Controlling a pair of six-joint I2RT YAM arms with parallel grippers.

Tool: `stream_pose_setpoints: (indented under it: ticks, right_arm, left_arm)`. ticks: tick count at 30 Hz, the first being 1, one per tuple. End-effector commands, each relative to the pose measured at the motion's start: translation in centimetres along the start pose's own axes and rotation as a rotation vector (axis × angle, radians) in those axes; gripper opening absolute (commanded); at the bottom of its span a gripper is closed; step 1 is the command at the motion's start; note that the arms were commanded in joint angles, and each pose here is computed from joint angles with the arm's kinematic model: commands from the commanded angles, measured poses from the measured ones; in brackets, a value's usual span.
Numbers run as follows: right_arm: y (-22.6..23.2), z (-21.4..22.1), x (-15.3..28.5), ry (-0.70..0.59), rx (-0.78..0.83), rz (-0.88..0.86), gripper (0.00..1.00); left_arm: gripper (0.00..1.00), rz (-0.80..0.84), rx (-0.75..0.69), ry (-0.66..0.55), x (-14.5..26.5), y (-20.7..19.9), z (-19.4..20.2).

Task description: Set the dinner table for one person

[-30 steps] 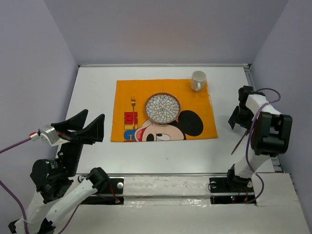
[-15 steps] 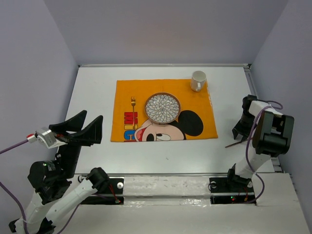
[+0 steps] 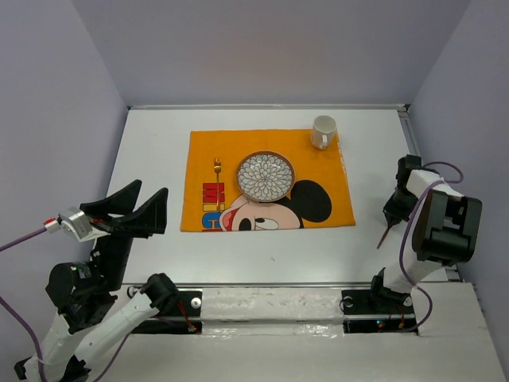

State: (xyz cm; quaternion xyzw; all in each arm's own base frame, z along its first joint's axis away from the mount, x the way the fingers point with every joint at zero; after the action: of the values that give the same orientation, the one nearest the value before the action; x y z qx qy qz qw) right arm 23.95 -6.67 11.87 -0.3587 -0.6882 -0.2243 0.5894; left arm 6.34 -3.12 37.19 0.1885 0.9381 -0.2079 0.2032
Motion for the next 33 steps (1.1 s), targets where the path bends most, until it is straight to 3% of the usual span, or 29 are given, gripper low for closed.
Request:
stream_pose_setpoints:
  ticks: [1, 3, 5, 7, 12, 18, 22, 25, 28, 33]
  right_arm:
    - [2.3, -1.4, 0.1, -0.13, 0.037, -0.171, 0.11]
    - [2.5, -1.4, 0.4, -0.135, 0.051, -0.178, 0.17]
    - [2.6, -1.5, 0.6, -0.135, 0.051, -0.187, 0.3]
    - [2.7, -1.3, 0.5, -0.111, 0.059, -0.206, 0.34]
    - [2.8, -0.8, 0.1, -0.073, 0.058, -0.216, 0.38]
    - [2.5, -0.9, 0.9, -0.128, 0.038, -0.188, 0.37]
    - [2.7, -0.9, 0.0, -0.099, 0.044, -0.165, 0.3]
    - [2.8, -0.8, -0.5, -0.083, 0.04, -0.153, 0.19]
    - [2.6, -0.9, -0.3, -0.111, 0.032, -0.137, 0.0]
    - [2.9, -1.8, 3.2, -0.242, 0.081, -0.155, 0.0]
  left_arm:
    - [0.99, -0.013, -0.013, -0.014, -0.6, -0.1, -0.1]
    - [0.99, -0.014, -0.015, -0.01, -0.7, -0.2, 0.0]
    - [0.99, -0.011, -0.02, -0.003, -0.9, -0.2, 0.2]
    - [0.99, -0.009, -0.025, 0.003, -1.0, -0.3, 0.3]
    - [0.99, -0.013, -0.028, 0.005, -1.0, -0.3, 0.4]
    - [0.99, -0.014, -0.031, 0.012, -1.2, -0.3, 0.5]
    - [0.99, -0.014, -0.033, 0.012, -1.1, -0.3, 0.5]
    - [0.99, -0.019, -0.032, 0.01, -1.1, -0.2, 0.5]
    - [0.99, -0.02, -0.034, 0.012, -1.1, -0.2, 0.6]
    - [0.99, -0.023, -0.042, 0.024, -1.4, -0.3, 0.9]
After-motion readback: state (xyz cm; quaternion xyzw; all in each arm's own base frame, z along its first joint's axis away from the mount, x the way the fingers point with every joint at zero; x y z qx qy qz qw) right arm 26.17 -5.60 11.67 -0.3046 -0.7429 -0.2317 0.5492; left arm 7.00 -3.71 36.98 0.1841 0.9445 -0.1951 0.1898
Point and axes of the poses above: each gripper's point midway between its finger pads, its own x axis back along the fingers, its own y axis along the line the jaws close on, z = x × y, the point moved 10 cm from there along x, back along the fingers, and after that the axes turned 6 degrees about -x, right-handed, at the moved point
